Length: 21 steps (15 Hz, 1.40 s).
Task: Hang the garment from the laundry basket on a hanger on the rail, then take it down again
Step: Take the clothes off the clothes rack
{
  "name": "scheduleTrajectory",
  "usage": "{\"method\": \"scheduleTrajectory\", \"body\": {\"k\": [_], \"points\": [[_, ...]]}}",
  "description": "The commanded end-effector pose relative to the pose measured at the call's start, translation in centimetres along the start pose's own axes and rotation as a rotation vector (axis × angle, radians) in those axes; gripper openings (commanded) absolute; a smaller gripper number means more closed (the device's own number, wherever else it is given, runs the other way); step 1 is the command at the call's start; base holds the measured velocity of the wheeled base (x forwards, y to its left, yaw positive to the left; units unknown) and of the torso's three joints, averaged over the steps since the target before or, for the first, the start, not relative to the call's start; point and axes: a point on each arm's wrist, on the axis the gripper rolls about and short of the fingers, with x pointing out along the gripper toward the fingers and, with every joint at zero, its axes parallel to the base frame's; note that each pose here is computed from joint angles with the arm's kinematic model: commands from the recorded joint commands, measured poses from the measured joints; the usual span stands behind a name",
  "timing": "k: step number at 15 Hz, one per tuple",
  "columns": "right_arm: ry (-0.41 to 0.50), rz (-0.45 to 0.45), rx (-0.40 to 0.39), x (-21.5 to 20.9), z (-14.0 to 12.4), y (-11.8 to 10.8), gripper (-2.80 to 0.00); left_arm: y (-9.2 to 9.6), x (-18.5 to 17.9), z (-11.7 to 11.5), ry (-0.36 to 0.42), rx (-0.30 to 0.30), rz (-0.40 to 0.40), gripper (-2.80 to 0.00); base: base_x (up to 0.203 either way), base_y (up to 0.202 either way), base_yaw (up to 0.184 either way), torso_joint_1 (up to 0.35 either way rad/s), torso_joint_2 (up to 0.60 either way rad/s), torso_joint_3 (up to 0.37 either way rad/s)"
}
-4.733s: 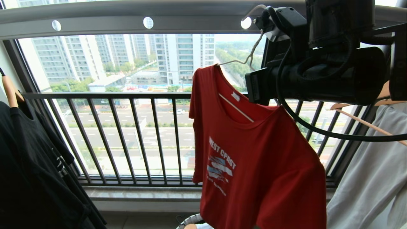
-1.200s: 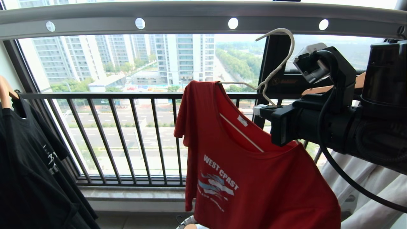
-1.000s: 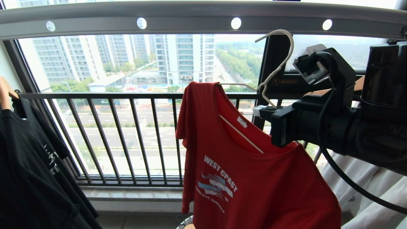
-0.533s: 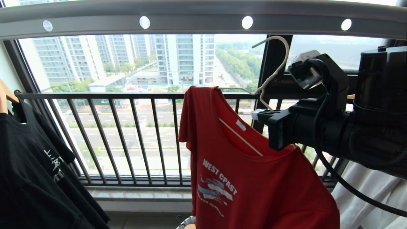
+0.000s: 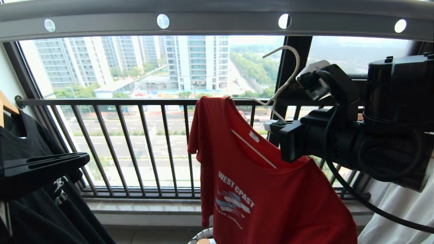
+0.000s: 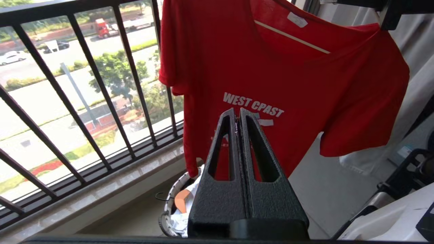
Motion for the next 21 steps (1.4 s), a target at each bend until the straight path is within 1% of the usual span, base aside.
{"method": "scheduleTrajectory", "body": {"k": [1,3,4,5,7,8,10,11,13,14,17,19,21], "points": [[0.020,0.001,-0.006,0.7,-0.5,0.2,-2.80,0.8,6.5,-0.4,0.169,-0.061,-0.120,-2.80,0.000,0.000,0.000,0.000,0.00,0.000],[0.027,0.009,-0.009,0.9,-0.6,0.4,-2.80,0.8,9.9,-0.7,0.207,-0.073,-0.173,-2.80,0.000,0.000,0.000,0.000,0.00,0.000],[0.028,0.016,-0.011,0.9,-0.6,0.7,-2.80,0.8,11.6,-0.9,0.212,-0.080,-0.190,-2.80,0.000,0.000,0.000,0.000,0.00,0.000],[0.029,0.016,-0.010,0.9,-0.7,0.7,-2.80,0.7,13.0,-1.1,0.201,-0.101,-0.197,-2.80,0.000,0.000,0.000,0.000,0.00,0.000],[0.026,0.021,-0.010,0.8,-0.6,0.8,-2.80,0.5,14.5,-1.2,0.165,-0.211,-0.186,-2.80,0.000,0.000,0.000,0.000,0.00,0.000],[0.024,0.024,-0.011,0.7,-0.6,0.9,-2.80,0.6,15.1,-1.3,0.164,-0.226,-0.184,0.00,0.000,0.000,0.000,0.000,0.00,0.000],[0.025,0.046,-0.016,0.5,-0.6,1.5,-2.80,0.9,16.3,-1.3,0.154,-0.227,-0.161,0.00,0.000,0.000,0.000,0.000,0.00,0.000],[0.027,0.049,-0.017,0.5,-0.7,1.6,-2.80,1.1,17.1,-1.2,0.152,-0.227,-0.126,0.00,0.000,0.000,0.000,0.000,0.00,0.000],[0.027,0.069,-0.022,0.4,-0.7,2.1,-2.80,1.5,18.1,-1.2,0.144,-0.222,-0.022,0.00,0.000,0.000,0.000,0.000,0.00,0.000],[0.031,0.076,-0.025,0.3,-0.9,2.3,-2.80,1.5,18.5,-1.0,0.134,-0.220,0.012,0.00,0.000,0.000,0.000,0.000,0.00,0.000],[0.033,0.096,-0.020,0.1,-1.0,2.9,-2.80,1.0,19.7,-1.1,0.050,-0.195,0.078,0.00,0.000,0.000,0.000,0.000,0.00,0.000],[0.032,0.106,-0.022,-0.1,-1.0,3.1,-2.80,0.6,20.5,-1.8,0.047,-0.187,0.094,0.00,0.000,0.000,0.000,0.000,0.00,0.000],[0.031,0.112,-0.022,-0.2,-1.0,3.3,-2.80,0.5,20.5,-1.9,0.050,-0.185,0.093,0.00,0.000,0.000,0.000,0.000,0.00,0.000]]}}
